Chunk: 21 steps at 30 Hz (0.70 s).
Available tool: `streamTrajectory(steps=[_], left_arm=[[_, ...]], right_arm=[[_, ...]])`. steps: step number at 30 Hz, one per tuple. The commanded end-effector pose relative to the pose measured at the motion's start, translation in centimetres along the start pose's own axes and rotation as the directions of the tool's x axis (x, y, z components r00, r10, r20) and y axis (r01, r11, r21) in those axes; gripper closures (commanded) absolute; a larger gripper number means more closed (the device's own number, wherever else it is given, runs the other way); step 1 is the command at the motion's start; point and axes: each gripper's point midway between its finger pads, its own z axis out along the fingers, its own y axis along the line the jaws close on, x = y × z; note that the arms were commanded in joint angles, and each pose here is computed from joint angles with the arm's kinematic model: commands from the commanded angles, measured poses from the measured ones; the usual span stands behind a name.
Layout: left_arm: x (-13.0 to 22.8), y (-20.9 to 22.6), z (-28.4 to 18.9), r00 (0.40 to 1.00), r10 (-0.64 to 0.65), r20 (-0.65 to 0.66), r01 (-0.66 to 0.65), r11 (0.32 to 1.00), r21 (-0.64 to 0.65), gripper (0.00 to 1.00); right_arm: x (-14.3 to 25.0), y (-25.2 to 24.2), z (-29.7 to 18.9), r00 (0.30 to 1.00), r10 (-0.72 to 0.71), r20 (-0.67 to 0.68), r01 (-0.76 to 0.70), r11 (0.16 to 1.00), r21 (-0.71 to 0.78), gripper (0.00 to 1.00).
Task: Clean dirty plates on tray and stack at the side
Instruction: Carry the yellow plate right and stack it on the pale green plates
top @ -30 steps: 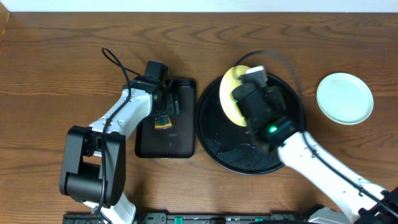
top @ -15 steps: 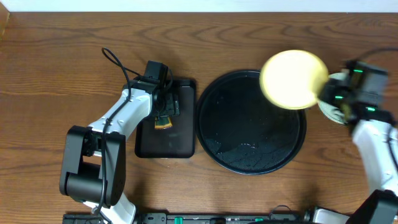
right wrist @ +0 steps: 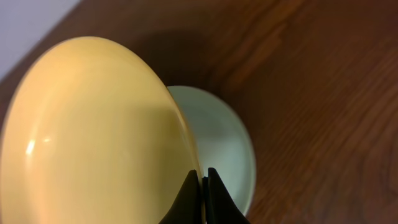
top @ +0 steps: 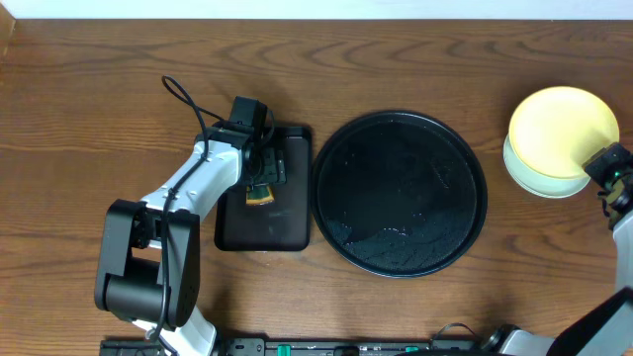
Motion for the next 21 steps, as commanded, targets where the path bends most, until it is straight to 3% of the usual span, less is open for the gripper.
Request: streamTrajectory(steps=[1, 7, 8, 10, 12, 13, 18, 21], left_arm=[[0.1, 0.3, 0.0, 1.000, 0.003, 0.003, -0.003, 1.000, -0.016, 0.16], [0.1, 0.3, 0.0, 1.000, 0.003, 0.003, -0.003, 1.000, -0.016, 0.16], [0.1, 0.3, 0.0, 1.000, 0.003, 0.003, -0.003, 1.000, -0.016, 0.16], [0.1, 0.3, 0.0, 1.000, 0.003, 0.003, -0.003, 1.000, -0.016, 0.16], [0.1, 0.3, 0.0, 1.000, 0.003, 0.003, -0.003, 1.000, -0.016, 0.16], [0.1, 0.3, 0.0, 1.000, 0.003, 0.003, -0.003, 1.000, -0.016, 0.16], [0.1, 0.3, 0.0, 1.000, 0.003, 0.003, -0.003, 1.000, -0.016, 0.16], [0.1, 0.3, 0.0, 1.000, 0.003, 0.003, -0.003, 1.000, -0.016, 0.16]], right_arm=[[-0.3, -1.9, 1.4, 1.000, 0.014, 0.009, -0.015, 0.996, 0.084, 0.99], [1.1, -2.7, 3.9, 0.999, 0.021, -0.034, -0.017, 0.995, 0.098, 0.98], [1.2, -2.8, 4.2, 0.999, 0.021, -0.036, -0.017, 0.995, 0.099, 0.93], [1.2, -2.8, 4.4, 0.999, 0.021, -0.034, -0.017, 0.995, 0.098, 0.64], [1.2, -2.4, 4.3, 0.999, 0.021, -0.039, -0.018, 0.997, 0.074, 0.45], [1.3, -1.7, 4.3, 0.999, 0.019, -0.045, -0.018, 0.999, 0.037, 0.41], [1.7, 4.9, 1.7, 0.974, -0.209, -0.091, 0.178, 0.946, -0.272, 0.37], [2.2, 8.9, -0.8, 0.925, -0.360, -0.121, 0.297, 0.884, -0.362, 0.38]])
